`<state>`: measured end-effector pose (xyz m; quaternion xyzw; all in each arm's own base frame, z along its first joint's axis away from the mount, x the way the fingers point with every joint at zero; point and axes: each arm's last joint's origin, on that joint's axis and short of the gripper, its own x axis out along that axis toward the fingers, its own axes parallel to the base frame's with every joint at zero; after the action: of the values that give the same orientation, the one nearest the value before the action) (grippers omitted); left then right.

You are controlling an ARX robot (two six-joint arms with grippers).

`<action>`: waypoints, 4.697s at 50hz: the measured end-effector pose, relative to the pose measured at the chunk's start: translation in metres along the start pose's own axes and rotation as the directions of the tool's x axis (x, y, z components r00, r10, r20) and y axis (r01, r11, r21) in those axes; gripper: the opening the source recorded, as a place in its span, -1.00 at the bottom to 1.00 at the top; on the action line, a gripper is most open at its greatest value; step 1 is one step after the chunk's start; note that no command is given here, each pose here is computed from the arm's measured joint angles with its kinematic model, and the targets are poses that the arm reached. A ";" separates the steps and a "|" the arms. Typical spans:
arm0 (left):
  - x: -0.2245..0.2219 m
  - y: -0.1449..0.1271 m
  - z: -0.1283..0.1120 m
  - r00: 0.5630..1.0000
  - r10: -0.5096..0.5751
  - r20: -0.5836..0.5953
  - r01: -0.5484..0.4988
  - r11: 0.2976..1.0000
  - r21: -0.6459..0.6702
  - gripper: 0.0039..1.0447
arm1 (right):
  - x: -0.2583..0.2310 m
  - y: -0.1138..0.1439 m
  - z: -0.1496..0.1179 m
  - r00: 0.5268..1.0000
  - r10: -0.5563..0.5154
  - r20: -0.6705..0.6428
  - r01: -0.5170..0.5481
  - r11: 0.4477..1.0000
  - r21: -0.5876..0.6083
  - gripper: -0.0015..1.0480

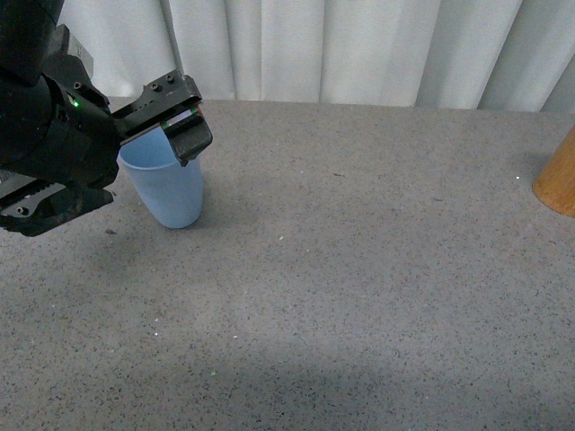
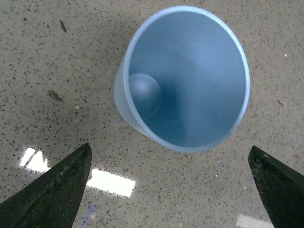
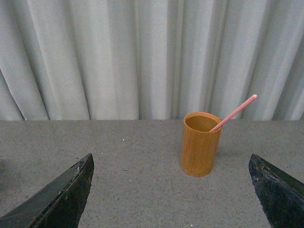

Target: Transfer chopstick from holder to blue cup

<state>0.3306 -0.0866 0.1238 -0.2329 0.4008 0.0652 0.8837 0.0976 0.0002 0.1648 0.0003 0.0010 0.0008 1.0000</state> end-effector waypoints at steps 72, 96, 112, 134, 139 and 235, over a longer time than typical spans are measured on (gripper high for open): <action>0.026 0.022 0.021 0.991 0.133 0.031 -0.131 0.989 -0.064 -0.10 | 0.000 0.000 0.000 1.000 0.000 0.000 0.000 1.000 0.000 0.82; 0.011 0.003 0.016 1.000 0.011 0.019 -0.010 0.998 -0.062 -0.93 | 0.000 0.000 0.000 1.000 0.000 0.000 0.000 1.000 0.000 0.82; -0.005 -0.021 -0.028 0.994 -0.087 -0.065 0.084 0.995 -0.056 -0.93 | 0.000 0.000 0.000 1.000 0.000 0.000 0.000 1.000 0.000 0.82; -0.014 -0.075 -0.081 0.961 -0.201 -0.191 0.177 0.975 -0.136 -0.93 | 0.000 0.000 0.000 1.000 0.000 0.000 0.000 1.000 0.000 0.82; -0.011 -0.079 -0.084 0.963 -0.188 -0.192 0.162 0.976 -0.143 -0.93 | 0.000 0.000 0.000 1.000 0.000 0.000 0.000 1.000 0.000 0.82; 0.022 -0.098 -0.073 0.997 -0.012 -0.078 0.005 0.996 -0.084 -0.93 | 0.000 0.000 0.000 1.000 0.000 0.000 0.000 1.000 0.000 0.82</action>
<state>0.3251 -0.2088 0.1011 -0.2740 0.4313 0.0691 0.8568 0.0976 0.0002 0.1648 0.0003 0.0010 0.0010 1.0000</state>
